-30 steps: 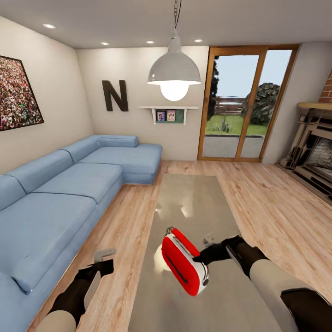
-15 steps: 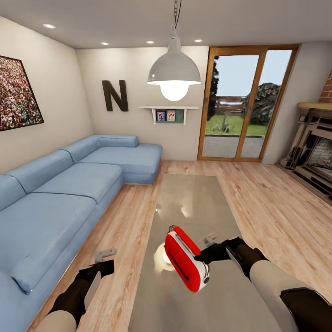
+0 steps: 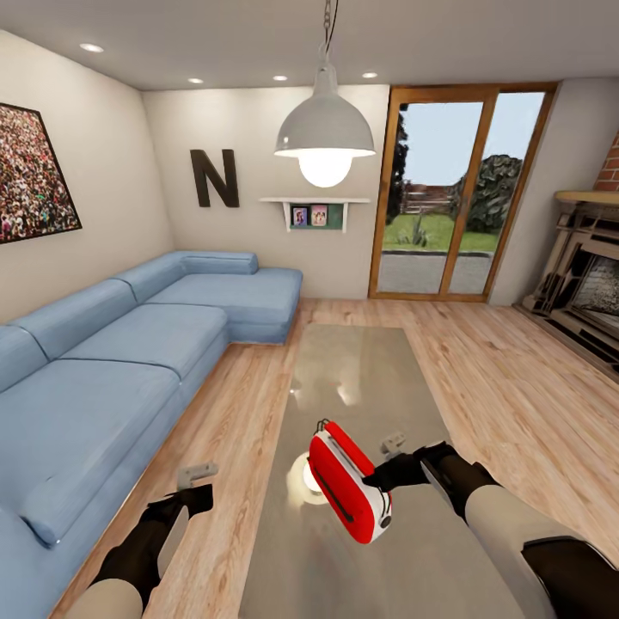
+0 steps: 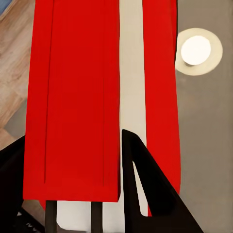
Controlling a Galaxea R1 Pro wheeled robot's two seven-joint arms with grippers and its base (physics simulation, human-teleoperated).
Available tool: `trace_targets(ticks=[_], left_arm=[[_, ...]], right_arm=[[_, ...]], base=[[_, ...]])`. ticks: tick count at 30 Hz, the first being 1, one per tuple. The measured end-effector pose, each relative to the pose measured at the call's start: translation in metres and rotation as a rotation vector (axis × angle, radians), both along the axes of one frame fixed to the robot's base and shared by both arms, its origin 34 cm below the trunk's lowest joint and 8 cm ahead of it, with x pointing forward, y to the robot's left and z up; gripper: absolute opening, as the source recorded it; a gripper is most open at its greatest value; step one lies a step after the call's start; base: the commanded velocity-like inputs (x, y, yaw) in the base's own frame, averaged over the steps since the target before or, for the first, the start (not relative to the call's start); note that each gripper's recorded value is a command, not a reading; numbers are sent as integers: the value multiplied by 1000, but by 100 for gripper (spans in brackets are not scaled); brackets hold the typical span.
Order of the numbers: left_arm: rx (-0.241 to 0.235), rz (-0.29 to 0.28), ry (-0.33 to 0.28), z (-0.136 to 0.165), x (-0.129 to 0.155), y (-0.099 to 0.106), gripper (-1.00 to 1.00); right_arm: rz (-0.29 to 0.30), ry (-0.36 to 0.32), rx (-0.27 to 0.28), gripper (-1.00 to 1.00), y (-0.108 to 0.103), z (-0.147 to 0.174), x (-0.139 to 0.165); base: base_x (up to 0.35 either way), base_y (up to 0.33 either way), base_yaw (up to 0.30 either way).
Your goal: Turn on the radio receiver that's on the table in the living room.
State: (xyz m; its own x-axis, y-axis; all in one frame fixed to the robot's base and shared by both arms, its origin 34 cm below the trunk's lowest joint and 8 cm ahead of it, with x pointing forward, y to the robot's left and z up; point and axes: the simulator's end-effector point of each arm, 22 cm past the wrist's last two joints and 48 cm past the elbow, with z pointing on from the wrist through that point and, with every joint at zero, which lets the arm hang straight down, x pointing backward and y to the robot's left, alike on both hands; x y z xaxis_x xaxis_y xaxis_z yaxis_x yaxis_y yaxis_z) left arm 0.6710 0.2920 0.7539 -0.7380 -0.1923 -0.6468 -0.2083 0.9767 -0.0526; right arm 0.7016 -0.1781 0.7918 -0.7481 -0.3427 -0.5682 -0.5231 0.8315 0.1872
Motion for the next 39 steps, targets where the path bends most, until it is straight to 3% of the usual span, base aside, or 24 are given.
trace_targets(ticks=[11, 15, 18, 39], left_arm=[[1, -1, 1, -8, 1, 0, -100], [1, -2, 2, -8, 1, 0, -100], [1, -2, 2, -8, 1, 0, -100], [2, -1, 1, -8, 1, 0, -100]], right_arm=[[-21, 56, -15, -100, -3, -14, -7], [-47, 144, -30, -100, -7, -22, -21], [-57, 166, -29, -100, -8, -23, -25], [-62, 172, -38, -100, -10, -24, -25]], base=[[0, 0, 0], [0, 0, 0], [0, 0, 0], [0, 0, 0]])
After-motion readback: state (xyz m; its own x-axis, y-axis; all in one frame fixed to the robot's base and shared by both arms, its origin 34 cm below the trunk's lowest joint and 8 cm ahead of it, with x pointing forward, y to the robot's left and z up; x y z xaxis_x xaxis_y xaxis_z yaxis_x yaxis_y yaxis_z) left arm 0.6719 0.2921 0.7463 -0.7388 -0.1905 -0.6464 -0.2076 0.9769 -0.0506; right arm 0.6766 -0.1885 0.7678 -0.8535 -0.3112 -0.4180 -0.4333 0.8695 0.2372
